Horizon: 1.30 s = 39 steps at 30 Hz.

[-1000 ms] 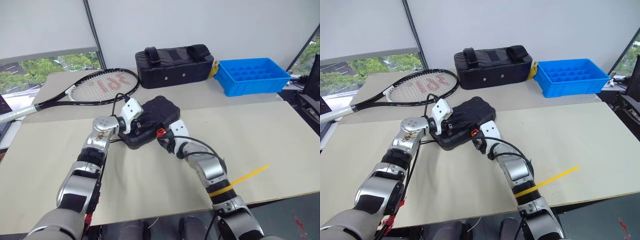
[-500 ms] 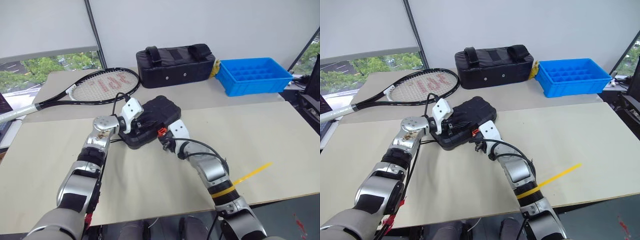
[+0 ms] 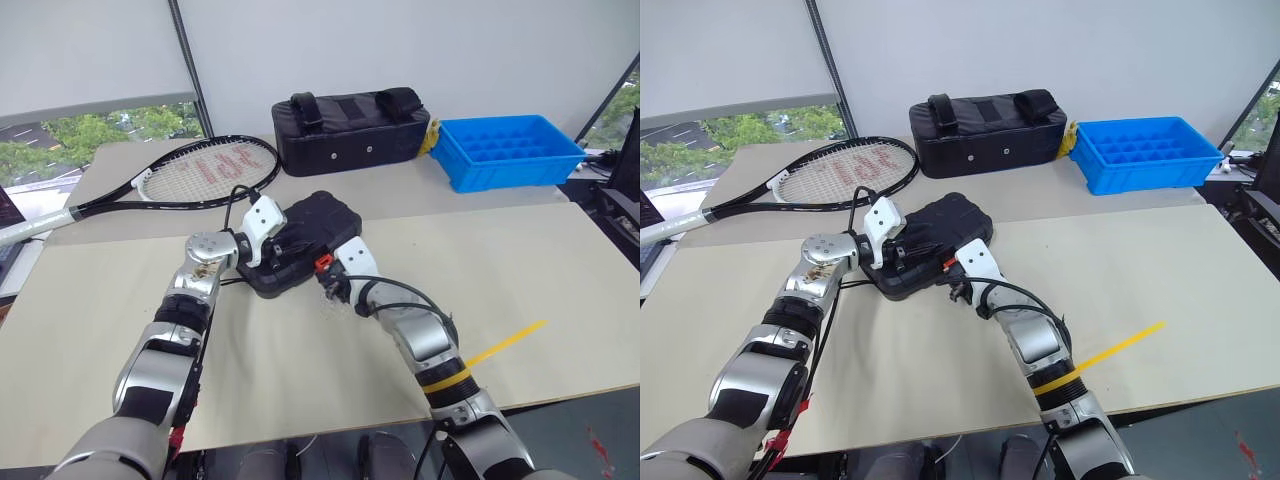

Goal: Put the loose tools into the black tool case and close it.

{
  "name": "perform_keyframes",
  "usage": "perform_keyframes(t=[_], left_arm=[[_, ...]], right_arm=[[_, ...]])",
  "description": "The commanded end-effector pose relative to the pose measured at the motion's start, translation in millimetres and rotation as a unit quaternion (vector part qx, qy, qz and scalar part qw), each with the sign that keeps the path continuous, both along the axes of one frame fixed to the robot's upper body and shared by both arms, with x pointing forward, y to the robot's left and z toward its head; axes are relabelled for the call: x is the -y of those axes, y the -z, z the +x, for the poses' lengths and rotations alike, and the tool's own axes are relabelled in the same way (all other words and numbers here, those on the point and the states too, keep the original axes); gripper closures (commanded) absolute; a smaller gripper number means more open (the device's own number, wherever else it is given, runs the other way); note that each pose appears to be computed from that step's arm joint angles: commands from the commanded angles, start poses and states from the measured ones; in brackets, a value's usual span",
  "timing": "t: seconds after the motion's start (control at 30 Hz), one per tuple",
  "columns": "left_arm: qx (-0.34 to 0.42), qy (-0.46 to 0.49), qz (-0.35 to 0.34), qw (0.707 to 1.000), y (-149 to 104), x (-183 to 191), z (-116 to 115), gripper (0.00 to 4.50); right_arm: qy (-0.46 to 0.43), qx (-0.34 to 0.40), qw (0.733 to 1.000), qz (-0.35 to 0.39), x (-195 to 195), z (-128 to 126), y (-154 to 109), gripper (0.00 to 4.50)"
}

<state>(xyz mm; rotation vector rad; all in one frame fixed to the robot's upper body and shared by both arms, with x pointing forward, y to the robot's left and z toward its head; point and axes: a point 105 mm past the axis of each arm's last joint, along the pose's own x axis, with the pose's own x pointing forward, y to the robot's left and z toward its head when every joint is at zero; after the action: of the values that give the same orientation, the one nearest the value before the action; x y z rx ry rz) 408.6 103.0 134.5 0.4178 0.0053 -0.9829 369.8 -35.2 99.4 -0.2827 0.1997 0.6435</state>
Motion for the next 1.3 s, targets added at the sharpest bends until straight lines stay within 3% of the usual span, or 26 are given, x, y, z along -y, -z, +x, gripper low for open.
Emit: perform_keyframes(t=[0.03, 0.23, 0.33, 0.43, 0.57, 0.9, 1.3], left_arm=[[-0.095, -0.013, 0.056, 0.994, 64.0, -12.7, -15.2, 1.93], [-0.096, -0.013, 0.056, 0.994, 64.5, -12.3, -15.2, 1.93], [-0.097, -0.011, 0.057, 0.994, 65.2, -12.2, -15.5, 1.93], [-0.099, -0.01, 0.057, 0.993, 66.1, -11.0, -15.8, 1.93], [-0.099, -0.009, 0.057, 0.993, 66.2, -10.3, -15.8, 1.93], [-0.105, -0.009, 0.056, 0.993, 70.0, -10.5, -18.1, 1.93], [-0.11, -0.009, 0.055, 0.992, 73.9, -10.4, -20.3, 1.93]], right_arm=[[-0.012, 0.027, 1.0, 0.009, -2.9, -1.4, -18.3, 1.24], [-0.01, 0.007, 1.0, -0.004, 8.0, -8.2, -11.0, 1.24], [-0.026, -0.014, 0.999, -0.017, 10.1, -17.4, -2.6, 1.88], [-0.025, -0.016, 0.999, -0.019, 9.0, -19.1, -1.5, 2.94], [-0.021, 0.018, 1.0, -0.008, 2.5, -9.8, -19.6, 4.4], [-0.034, 0.067, 0.997, 0.01, -22.2, 4.5, -41.4, 4.47], [-0.057, 0.06, 0.997, -0.004, -16.2, -12.5, -54.8, 4.47]])
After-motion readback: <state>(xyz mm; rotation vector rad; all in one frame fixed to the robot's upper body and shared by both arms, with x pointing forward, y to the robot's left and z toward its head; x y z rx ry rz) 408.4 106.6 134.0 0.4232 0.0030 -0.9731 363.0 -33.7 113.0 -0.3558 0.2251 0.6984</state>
